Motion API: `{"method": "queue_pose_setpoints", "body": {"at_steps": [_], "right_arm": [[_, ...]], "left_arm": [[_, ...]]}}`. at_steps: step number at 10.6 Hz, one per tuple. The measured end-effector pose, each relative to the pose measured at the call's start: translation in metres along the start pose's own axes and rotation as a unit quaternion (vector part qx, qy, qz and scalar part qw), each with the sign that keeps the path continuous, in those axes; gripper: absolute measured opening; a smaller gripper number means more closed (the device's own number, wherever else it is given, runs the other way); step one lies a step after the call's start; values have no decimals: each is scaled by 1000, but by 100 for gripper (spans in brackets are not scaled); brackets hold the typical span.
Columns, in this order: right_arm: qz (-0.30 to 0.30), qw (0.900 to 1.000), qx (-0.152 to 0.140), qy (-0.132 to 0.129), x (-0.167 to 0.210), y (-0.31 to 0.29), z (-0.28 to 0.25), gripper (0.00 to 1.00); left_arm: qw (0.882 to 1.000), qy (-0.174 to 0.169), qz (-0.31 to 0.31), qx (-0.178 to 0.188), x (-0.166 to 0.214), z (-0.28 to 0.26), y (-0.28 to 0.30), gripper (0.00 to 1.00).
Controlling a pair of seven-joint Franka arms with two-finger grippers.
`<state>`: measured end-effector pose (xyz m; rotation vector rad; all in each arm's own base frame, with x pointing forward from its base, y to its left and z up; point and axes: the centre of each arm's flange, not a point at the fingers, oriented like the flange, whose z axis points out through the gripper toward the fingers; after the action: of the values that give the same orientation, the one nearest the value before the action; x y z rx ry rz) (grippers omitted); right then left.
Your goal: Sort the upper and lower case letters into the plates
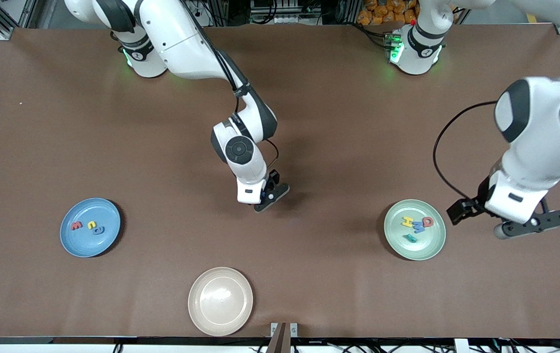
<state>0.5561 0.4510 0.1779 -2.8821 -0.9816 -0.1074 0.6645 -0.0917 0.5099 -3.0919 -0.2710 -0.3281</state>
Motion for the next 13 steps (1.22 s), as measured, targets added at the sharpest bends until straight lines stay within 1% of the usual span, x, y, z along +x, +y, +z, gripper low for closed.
{"method": "queue_pose_setpoints", "body": {"at_steps": [1,2,3,5,6,7,8,9,11,12,13], "right_arm": [[-1,1000,1,2,2,-2,-2,30],[0,1000,1,7,4,-1,-6,28],[3,1000,-2,10,6,2,-7,28],[23,999,-16,27,14,32,-27,28],[41,998,-32,35,17,63,-46,27],[67,996,-51,35,16,103,-68,27],[102,991,-74,34,10,150,-91,27],[141,985,-99,30,0,196,-110,27],[228,963,-141,16,-34,277,-129,27],[266,951,-155,7,-57,312,-131,27],[299,940,-162,-5,-83,349,-128,27]], "left_arm": [[1000,2,9,-1,-1,-18,-10,100],[1000,-1,12,-1,-4,-34,-20,100],[1000,-7,11,-1,-8,-47,-27,100],[1000,-19,9,-2,-17,-68,-36,100],[1000,-25,8,-3,-22,-78,-40,100],[999,-31,10,-5,-27,-88,-42,100],[999,-37,14,-9,-33,-98,-39,100],[999,-42,21,-14,-40,-107,-35,100],[998,-50,30,-18,-51,-122,-29,100],[998,-52,31,-19,-54,-126,-30,100],[998,-55,31,-19,-56,-129,-31,100]]}}
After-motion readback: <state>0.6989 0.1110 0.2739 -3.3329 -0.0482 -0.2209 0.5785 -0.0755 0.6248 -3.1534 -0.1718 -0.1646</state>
